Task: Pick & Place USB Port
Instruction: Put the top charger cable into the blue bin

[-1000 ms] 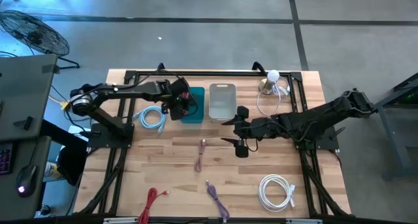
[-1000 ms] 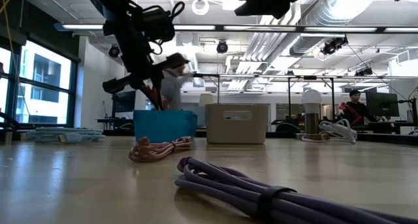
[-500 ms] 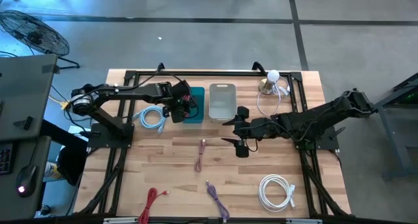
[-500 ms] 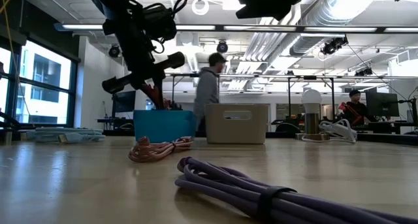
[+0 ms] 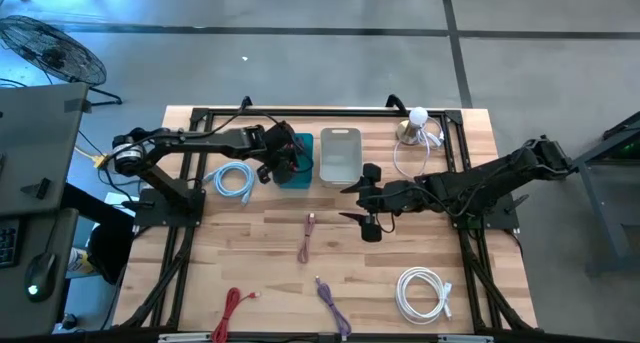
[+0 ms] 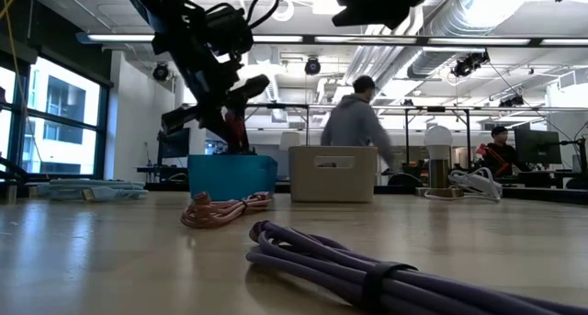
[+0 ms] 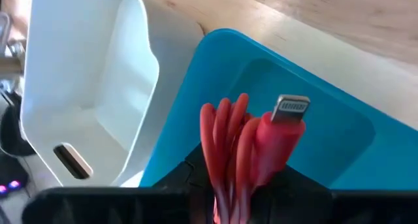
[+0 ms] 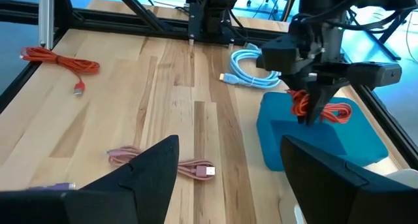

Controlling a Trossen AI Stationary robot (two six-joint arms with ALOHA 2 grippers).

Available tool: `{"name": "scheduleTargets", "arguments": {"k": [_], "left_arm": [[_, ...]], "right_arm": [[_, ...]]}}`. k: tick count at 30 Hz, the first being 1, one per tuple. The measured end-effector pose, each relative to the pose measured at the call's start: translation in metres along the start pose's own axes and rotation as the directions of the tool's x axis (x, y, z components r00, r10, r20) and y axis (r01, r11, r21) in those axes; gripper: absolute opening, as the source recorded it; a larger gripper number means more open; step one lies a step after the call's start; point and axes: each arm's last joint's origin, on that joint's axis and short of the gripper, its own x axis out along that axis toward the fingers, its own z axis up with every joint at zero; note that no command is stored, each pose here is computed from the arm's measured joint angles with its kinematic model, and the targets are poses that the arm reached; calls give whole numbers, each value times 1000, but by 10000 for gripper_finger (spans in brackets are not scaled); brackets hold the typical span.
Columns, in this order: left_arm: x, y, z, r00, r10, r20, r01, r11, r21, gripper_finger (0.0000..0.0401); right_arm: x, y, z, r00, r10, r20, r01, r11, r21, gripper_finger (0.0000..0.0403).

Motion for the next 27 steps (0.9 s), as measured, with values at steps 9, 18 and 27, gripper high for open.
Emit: {"name": "scheduleTargets", "arguments": {"k": [9, 18, 27], "left_arm": [[0, 2, 0, 1000, 19, -6, -19, 996, -81, 51], [0, 1, 0, 1000, 16, -24, -20, 991, -134, 52], [0, 0, -1, 1000, 3, -25, -6, 994, -113, 52]], "right_arm": [[0, 0, -1, 1000, 1, -8, -1, 1000, 0, 259], [0, 1, -1, 1000, 25, -9, -25, 1000, 14, 258], [0, 1, -1, 1000, 24, -9, -24, 1000, 14, 258]]}}
